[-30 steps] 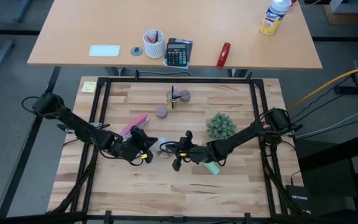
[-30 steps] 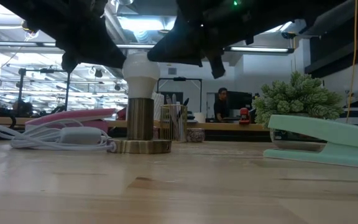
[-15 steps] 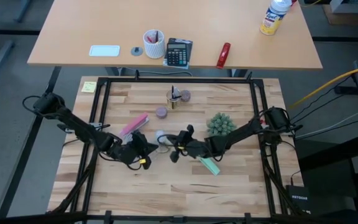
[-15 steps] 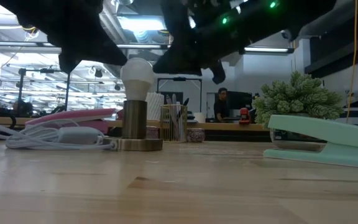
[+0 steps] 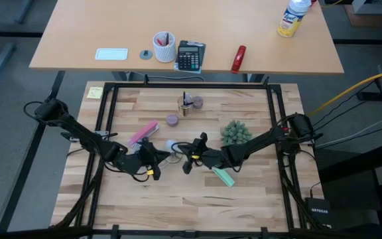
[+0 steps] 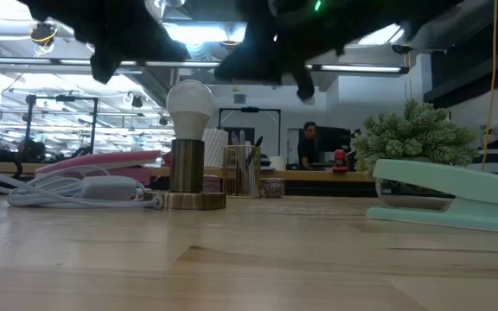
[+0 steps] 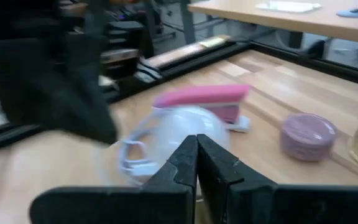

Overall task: Screw lightbulb
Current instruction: Remove the lightbulb from the lamp

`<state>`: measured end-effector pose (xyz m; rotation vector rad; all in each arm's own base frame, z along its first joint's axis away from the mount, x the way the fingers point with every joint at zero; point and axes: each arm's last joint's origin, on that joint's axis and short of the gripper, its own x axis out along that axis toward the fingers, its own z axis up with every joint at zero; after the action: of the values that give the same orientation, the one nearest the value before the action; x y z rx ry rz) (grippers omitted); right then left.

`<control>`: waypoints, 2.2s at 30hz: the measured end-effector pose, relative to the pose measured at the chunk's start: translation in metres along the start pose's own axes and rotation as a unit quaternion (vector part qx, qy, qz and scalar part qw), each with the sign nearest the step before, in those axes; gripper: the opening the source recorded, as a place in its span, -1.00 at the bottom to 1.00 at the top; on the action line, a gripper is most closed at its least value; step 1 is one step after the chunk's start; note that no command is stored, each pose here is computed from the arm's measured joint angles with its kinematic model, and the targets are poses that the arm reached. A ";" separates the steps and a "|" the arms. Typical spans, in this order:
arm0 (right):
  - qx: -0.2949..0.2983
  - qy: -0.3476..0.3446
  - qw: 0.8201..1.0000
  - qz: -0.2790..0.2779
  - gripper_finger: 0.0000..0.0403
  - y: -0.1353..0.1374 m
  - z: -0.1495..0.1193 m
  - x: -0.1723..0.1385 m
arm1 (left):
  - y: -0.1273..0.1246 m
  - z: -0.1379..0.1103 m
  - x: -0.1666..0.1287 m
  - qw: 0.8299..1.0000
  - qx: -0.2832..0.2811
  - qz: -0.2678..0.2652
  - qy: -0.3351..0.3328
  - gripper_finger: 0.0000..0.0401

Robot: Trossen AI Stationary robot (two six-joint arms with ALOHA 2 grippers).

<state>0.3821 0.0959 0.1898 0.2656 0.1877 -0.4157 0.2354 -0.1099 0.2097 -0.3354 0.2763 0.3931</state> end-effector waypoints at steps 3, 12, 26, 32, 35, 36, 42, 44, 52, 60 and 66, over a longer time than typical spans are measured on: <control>0.010 -0.012 1.000 0.020 -0.93 0.009 0.010 -0.012 | -0.001 0.009 -0.007 1.000 -0.002 0.004 -0.030 -0.99; 0.015 -0.017 0.999 0.038 -0.93 0.018 0.008 -0.019 | 0.015 0.025 -0.009 0.991 0.040 0.100 -0.081 -0.99; 0.016 -0.017 1.000 0.021 -0.93 0.010 -0.018 0.004 | 0.040 0.014 0.008 0.993 0.025 0.109 0.032 -0.99; 0.015 -0.011 1.000 0.014 -0.93 0.006 -0.024 0.009 | 0.042 0.009 0.017 0.993 0.023 0.107 0.051 -0.99; 0.014 -0.011 1.000 0.014 -0.93 0.006 -0.024 0.009 | 0.040 0.006 0.020 0.993 0.023 0.096 0.060 -0.99; 0.014 -0.011 1.000 0.012 -0.93 0.006 -0.024 0.010 | 0.039 0.005 0.020 0.994 0.023 0.093 0.059 -0.99; 0.012 -0.011 1.000 0.001 -0.93 0.003 -0.023 0.011 | 0.034 0.002 0.015 0.995 0.023 0.086 0.055 -0.99; 0.010 -0.015 1.000 -0.014 -0.93 0.002 -0.024 0.011 | 0.032 0.001 0.014 0.995 0.020 0.083 0.055 -0.99; 0.009 -0.028 0.998 -0.058 -0.93 -0.004 -0.022 0.014 | 0.019 -0.003 0.007 0.997 -0.006 0.027 0.071 -0.99; 0.009 -0.023 0.998 -0.054 -0.93 -0.008 -0.021 0.018 | 0.014 -0.007 0.000 0.997 -0.010 0.022 0.068 -0.99; 0.008 -0.036 0.998 -0.054 -0.93 -0.007 -0.014 0.015 | 0.006 -0.003 -0.004 0.999 -0.018 0.006 0.034 -0.99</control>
<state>0.3910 0.0885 0.1713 0.2566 0.1282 -0.5326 0.2293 -0.1069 0.2068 -0.3825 0.3391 0.3998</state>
